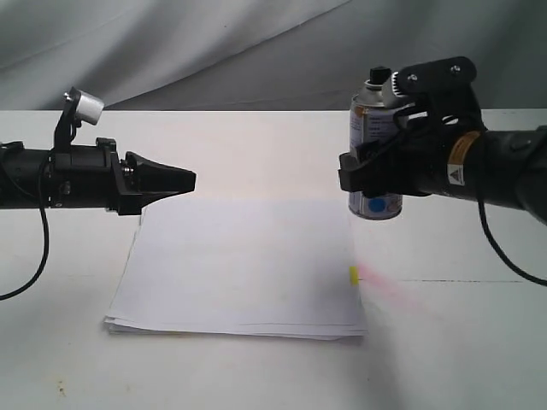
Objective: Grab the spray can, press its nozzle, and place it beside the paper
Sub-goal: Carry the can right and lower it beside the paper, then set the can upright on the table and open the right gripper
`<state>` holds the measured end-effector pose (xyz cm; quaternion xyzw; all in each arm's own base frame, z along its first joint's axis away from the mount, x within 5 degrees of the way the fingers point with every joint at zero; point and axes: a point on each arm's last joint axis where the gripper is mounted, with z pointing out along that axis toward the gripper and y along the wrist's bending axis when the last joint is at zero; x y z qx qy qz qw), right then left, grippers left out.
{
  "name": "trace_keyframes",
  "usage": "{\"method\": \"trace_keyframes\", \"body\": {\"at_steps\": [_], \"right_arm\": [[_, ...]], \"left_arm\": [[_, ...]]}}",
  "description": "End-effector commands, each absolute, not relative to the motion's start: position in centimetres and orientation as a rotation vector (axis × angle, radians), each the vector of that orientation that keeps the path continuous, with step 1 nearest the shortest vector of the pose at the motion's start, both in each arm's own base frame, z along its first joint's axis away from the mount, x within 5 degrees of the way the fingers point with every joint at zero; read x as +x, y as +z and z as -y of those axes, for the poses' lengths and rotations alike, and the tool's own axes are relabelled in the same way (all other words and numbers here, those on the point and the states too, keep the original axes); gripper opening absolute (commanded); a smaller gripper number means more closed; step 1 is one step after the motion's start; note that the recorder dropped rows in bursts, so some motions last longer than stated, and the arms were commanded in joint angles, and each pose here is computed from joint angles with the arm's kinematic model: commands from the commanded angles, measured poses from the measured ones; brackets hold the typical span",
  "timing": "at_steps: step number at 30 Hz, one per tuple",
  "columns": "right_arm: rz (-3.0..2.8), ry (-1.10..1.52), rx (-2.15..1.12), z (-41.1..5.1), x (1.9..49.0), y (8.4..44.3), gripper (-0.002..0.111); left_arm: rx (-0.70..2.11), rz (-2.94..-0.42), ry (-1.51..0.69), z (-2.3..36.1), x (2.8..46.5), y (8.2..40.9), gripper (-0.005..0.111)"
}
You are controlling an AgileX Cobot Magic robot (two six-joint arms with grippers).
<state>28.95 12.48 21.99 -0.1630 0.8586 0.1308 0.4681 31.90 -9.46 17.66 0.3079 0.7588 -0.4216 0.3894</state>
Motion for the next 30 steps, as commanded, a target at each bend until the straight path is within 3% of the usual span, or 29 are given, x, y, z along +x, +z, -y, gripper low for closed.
{"method": "trace_keyframes", "body": {"at_steps": [1,13,30], "right_arm": [[-1.924,0.376,-0.410,-11.0,31.2,21.0,0.000],[-1.724,0.333,-0.288,-9.9,35.0,11.6,0.000],[-1.875,0.248,-0.360,-9.6,34.8,9.6,0.000]], "left_arm": [[0.759,-1.921,-1.084,9.5,31.9,17.9,0.000],[0.750,-1.939,-1.055,9.3,32.0,17.8,0.000],[0.737,-1.942,-1.060,9.3,32.0,17.8,0.000]]}}
